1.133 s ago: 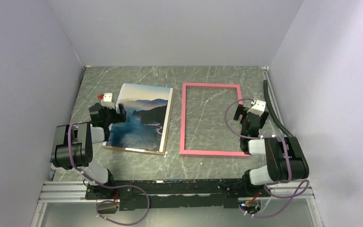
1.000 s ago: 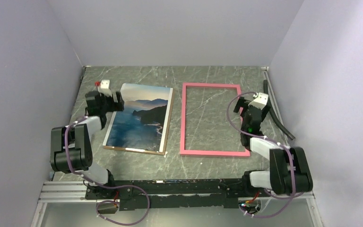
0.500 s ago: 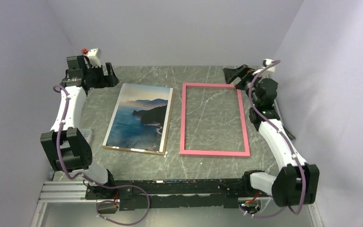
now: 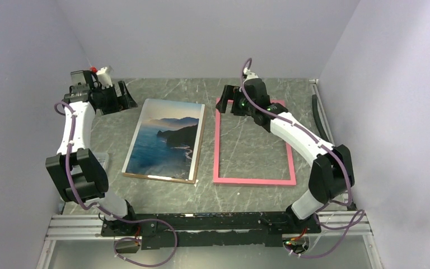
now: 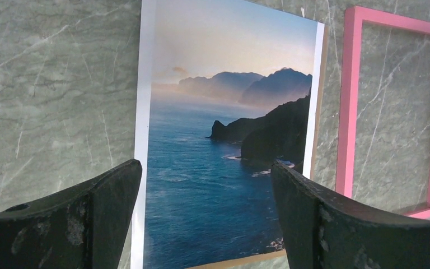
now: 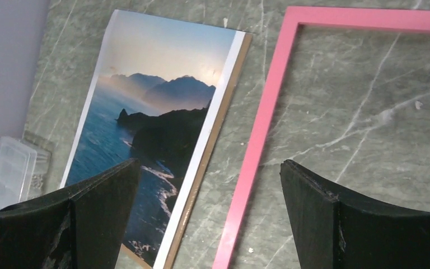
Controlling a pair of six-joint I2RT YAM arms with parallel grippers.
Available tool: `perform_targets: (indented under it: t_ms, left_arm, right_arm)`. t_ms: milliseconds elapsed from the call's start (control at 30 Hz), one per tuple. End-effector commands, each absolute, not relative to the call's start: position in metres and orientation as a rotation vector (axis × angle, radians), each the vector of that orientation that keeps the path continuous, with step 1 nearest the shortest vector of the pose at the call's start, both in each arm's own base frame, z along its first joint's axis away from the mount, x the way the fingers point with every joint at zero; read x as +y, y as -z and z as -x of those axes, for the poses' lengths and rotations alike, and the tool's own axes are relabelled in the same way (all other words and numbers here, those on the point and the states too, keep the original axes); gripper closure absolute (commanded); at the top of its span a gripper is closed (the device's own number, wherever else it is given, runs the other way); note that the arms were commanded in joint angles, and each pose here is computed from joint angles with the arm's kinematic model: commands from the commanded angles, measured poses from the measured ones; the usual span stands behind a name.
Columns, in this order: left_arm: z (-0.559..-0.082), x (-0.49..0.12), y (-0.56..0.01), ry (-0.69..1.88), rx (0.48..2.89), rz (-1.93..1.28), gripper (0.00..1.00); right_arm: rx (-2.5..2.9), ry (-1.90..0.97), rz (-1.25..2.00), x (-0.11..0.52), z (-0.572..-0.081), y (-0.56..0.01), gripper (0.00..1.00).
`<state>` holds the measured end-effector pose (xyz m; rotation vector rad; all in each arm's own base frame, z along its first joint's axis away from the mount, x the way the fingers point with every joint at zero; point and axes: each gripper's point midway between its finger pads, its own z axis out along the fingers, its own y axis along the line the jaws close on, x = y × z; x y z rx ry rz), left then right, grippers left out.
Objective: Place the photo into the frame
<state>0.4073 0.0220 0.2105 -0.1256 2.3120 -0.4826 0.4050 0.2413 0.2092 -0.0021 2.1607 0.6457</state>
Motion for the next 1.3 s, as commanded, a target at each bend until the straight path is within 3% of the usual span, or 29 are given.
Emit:
perform_targets:
  t_ms: [0, 167, 333, 600, 1000, 1267]
  left_arm:
    - [-0.404, 0.024, -0.221, 0.514, 2.291, 0.122, 0.09]
    - [-0.402, 0.03, -0.219, 0.51, 2.304, 0.145, 0.1]
    - [-0.4, 0.033, -0.208, 0.519, 2.333, 0.168, 0.1]
    - [-0.397, 0.037, -0.196, 0.562, 2.377, 0.209, 0.09]
    - [-0.381, 0.035, -0.193, 0.556, 2.421, 0.196, 0.09]
    - [-0.371, 0.032, -0.199, 0.556, 2.431, 0.188, 0.09]
  right_arm:
    - [2.077, -0.632, -0.024, 0.252, -0.415, -0.239, 0.0]
    - [2.298, -0.25, 0.047, 0.263, -0.419, -0.187, 0.0]
    - [2.353, -0.074, 0.049, 0.279, -0.413, -0.151, 0.0]
    - [2.435, 0.017, 0.031, 0.288, -0.409, -0.096, 0.02]
    - [2.511, -0.061, 0.052, 0.305, -0.4, -0.038, 0.22]
    - [2.559, -0.07, 0.03, 0.304, -0.39, -0.009, 0.3]
